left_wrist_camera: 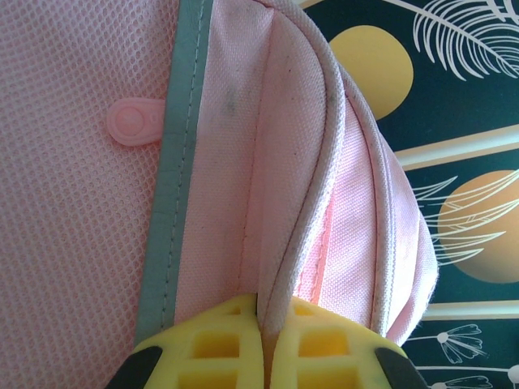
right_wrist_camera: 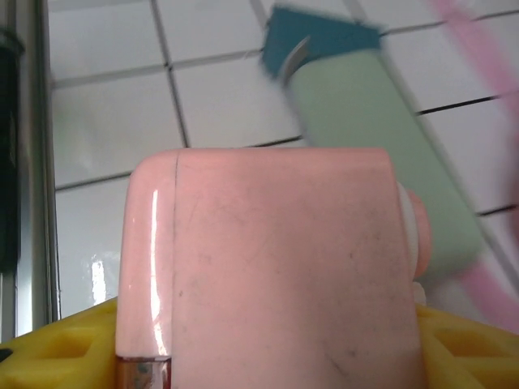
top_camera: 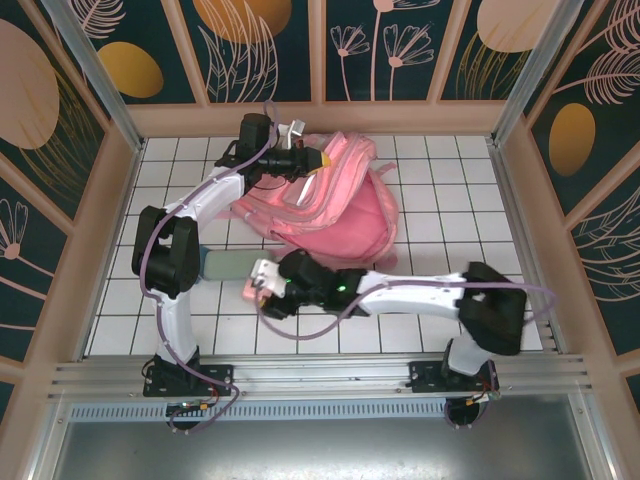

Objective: Pack the student bag

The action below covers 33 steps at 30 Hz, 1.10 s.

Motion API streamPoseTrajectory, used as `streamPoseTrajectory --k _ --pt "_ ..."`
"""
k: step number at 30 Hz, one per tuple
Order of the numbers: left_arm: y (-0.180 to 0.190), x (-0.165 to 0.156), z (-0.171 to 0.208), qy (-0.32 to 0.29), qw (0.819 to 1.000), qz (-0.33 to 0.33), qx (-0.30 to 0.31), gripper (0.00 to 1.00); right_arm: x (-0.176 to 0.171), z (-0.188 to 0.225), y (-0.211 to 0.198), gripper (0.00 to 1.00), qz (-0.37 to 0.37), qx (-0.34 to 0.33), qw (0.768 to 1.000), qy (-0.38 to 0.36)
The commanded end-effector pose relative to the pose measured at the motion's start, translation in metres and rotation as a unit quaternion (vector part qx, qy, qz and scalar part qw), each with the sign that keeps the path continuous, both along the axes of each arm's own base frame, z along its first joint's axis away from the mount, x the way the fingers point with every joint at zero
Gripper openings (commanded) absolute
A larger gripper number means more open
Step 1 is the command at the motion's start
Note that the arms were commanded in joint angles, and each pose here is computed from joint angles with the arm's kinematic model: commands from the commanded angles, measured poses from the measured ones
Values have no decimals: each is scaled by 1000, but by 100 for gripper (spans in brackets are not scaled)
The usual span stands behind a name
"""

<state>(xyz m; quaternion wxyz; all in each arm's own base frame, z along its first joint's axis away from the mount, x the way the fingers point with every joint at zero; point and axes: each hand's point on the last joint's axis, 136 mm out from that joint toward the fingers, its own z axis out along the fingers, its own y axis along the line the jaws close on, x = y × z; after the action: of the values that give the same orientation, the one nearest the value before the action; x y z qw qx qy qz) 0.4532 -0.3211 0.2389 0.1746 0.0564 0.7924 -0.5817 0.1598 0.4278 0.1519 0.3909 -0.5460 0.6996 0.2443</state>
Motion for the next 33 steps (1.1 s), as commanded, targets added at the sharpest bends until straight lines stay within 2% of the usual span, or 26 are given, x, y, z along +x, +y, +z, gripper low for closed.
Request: streamPoseTrajectory --k 1,8,13,18,22,28,33 --pt "9 6 33 -35 999 5 -12 0 25 44 -36 54 -79 75 994 -5" --pt "9 2 78 -70 997 -4 -22 0 63 71 -139 53 -217 155 964 -2" --pt "9 1 94 -82 996 -9 -20 0 84 71 -180 53 -295 177 939 -13" --pt "8 -3 107 -96 995 -18 -28 0 124 63 -216 53 -396 190 899 -1" --pt "8 -4 108 -99 994 -22 -32 0 161 49 -228 53 -440 181 879 31" --pt "7 -3 99 -91 995 -26 -36 0 221 24 -209 55 -470 142 869 61" --pt "5 1 86 -79 996 -22 -35 0 285 0 -195 57 -521 114 843 68"
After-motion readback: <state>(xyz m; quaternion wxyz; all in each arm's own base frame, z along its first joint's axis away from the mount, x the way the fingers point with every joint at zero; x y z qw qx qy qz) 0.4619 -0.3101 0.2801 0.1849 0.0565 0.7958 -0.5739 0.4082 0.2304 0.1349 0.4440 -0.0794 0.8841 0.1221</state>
